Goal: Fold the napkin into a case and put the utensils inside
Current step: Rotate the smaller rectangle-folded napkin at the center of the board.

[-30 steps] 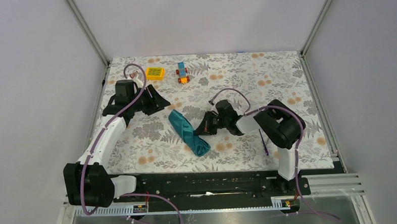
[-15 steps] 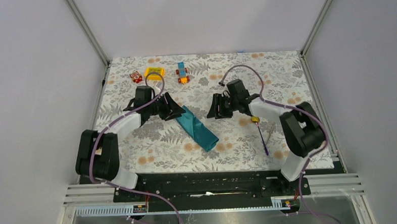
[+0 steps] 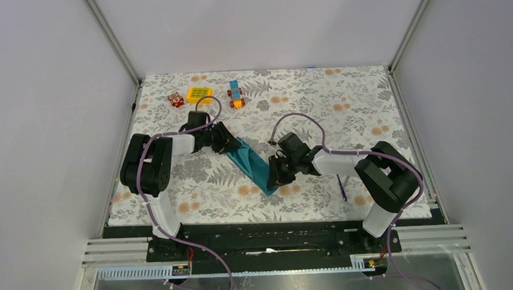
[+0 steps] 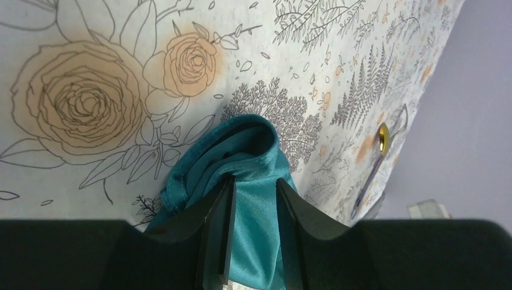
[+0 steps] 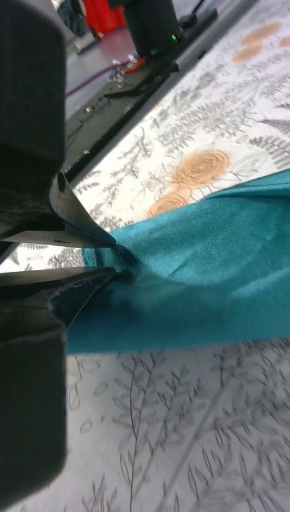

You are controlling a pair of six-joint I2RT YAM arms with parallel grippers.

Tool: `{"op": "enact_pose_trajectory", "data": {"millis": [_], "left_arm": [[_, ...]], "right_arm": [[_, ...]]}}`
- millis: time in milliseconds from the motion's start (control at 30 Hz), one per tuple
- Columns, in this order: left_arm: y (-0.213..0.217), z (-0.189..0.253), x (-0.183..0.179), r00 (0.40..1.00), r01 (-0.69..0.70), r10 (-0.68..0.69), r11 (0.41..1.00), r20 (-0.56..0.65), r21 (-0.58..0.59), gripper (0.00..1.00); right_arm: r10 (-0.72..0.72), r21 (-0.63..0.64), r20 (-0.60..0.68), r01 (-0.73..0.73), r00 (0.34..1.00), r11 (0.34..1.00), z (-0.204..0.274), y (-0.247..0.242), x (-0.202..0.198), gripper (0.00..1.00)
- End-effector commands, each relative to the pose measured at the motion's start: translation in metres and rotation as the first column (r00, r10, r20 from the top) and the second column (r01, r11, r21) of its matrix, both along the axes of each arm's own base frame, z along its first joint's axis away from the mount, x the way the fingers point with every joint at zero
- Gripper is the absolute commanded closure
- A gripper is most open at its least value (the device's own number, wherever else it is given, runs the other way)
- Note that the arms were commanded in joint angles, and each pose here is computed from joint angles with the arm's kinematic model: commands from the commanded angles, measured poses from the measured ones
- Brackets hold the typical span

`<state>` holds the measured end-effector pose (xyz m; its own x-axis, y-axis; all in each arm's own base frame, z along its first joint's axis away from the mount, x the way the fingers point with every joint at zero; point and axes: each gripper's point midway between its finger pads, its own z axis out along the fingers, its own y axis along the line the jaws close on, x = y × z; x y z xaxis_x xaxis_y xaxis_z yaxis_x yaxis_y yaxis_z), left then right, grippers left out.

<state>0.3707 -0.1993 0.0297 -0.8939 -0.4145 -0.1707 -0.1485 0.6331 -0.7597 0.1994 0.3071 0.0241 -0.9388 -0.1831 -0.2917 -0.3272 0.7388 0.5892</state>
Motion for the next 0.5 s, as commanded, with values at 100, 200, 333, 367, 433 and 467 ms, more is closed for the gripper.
{"op": "enact_pose_trajectory", "data": {"millis": [100,200,333,367,433,467], "left_arm": [[0.011,0.016,0.008,0.996,-0.019,0.009,0.993,0.085,0.115,0.56],[0.012,0.053,0.000,0.989,-0.026,0.009,0.994,0.150,0.109,0.46],[0.017,0.099,-0.011,0.971,-0.004,-0.026,0.992,0.238,0.127,0.37],[0.018,0.109,-0.014,0.966,-0.001,-0.032,0.992,0.256,0.129,0.35],[0.018,0.126,-0.021,0.956,0.019,-0.053,0.993,0.289,0.119,0.32],[0.017,0.132,-0.024,0.951,0.031,-0.064,0.993,0.302,0.113,0.31]], "right_arm": [[-0.020,-0.248,0.150,0.057,0.989,0.967,-0.007,-0.041,0.028,0.73],[-0.001,-0.267,0.200,0.056,0.980,0.962,0.010,-0.045,0.035,0.65],[0.026,-0.421,0.266,0.091,0.964,0.902,0.004,-0.064,0.060,0.61],[0.031,-0.455,0.276,0.102,0.961,0.885,0.001,-0.068,0.065,0.61],[0.025,-0.511,0.308,0.143,0.951,0.848,-0.001,-0.075,0.079,0.59],[0.018,-0.534,0.329,0.170,0.944,0.828,0.000,-0.079,0.087,0.58]]}}
